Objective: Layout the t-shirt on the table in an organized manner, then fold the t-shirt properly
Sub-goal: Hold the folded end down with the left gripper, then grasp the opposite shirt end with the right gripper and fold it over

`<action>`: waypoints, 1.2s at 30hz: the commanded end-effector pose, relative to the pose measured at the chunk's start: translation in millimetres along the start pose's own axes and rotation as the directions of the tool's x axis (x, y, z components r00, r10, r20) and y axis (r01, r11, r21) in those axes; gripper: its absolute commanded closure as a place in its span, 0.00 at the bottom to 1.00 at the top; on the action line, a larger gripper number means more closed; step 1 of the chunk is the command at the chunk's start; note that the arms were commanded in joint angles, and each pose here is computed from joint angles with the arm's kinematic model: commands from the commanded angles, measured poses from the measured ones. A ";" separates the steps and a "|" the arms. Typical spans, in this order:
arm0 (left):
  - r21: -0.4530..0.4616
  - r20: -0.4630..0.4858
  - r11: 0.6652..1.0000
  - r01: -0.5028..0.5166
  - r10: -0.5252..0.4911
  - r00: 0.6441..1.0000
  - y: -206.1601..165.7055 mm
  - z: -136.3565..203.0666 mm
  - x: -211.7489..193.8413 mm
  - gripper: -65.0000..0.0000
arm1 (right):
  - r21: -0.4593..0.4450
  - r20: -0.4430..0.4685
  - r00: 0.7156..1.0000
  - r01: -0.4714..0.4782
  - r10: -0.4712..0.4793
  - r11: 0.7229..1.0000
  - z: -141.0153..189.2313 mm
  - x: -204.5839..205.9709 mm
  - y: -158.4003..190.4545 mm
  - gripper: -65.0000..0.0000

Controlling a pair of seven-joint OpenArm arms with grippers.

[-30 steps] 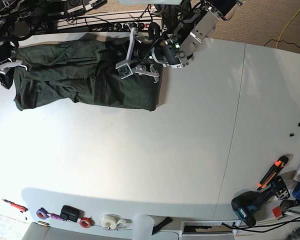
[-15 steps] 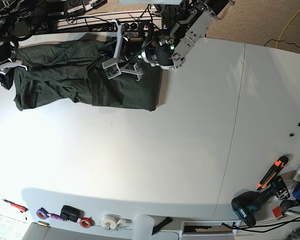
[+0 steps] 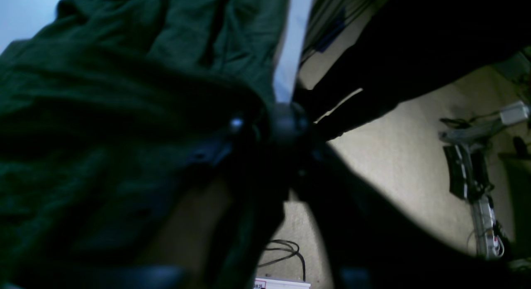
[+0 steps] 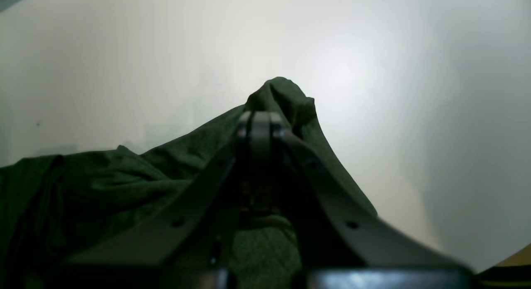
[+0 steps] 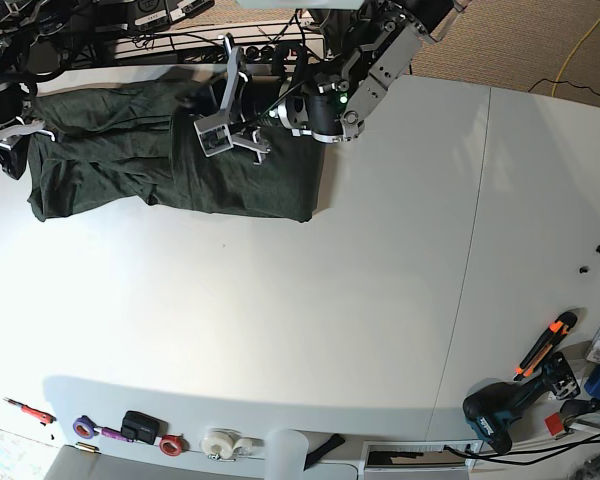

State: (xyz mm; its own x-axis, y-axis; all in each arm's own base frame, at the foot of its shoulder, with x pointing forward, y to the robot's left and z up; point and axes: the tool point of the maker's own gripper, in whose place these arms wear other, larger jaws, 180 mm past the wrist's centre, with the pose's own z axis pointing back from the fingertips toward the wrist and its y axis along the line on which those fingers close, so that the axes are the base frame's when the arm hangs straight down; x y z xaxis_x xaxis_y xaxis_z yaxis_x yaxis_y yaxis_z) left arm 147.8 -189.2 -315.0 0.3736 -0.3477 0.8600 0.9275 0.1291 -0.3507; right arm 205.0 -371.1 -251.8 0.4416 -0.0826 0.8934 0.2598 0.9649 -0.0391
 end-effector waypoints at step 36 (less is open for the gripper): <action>0.027 0.024 0.999 0.030 -0.031 0.999 12.8 10.3 10.5 0.53 | 0.219 -0.231 0.831 0.551 -0.506 0.805 -74.4 9.5 -122.3 0.41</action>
State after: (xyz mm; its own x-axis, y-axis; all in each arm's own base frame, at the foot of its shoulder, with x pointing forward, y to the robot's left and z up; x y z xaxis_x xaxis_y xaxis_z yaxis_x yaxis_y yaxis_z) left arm 160.5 -174.8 -324.4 0.3610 -0.3845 0.8496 0.9324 0.1633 -0.3223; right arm 236.5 -495.0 -298.3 0.4685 -0.6439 0.6049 0.2869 0.7585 0.5852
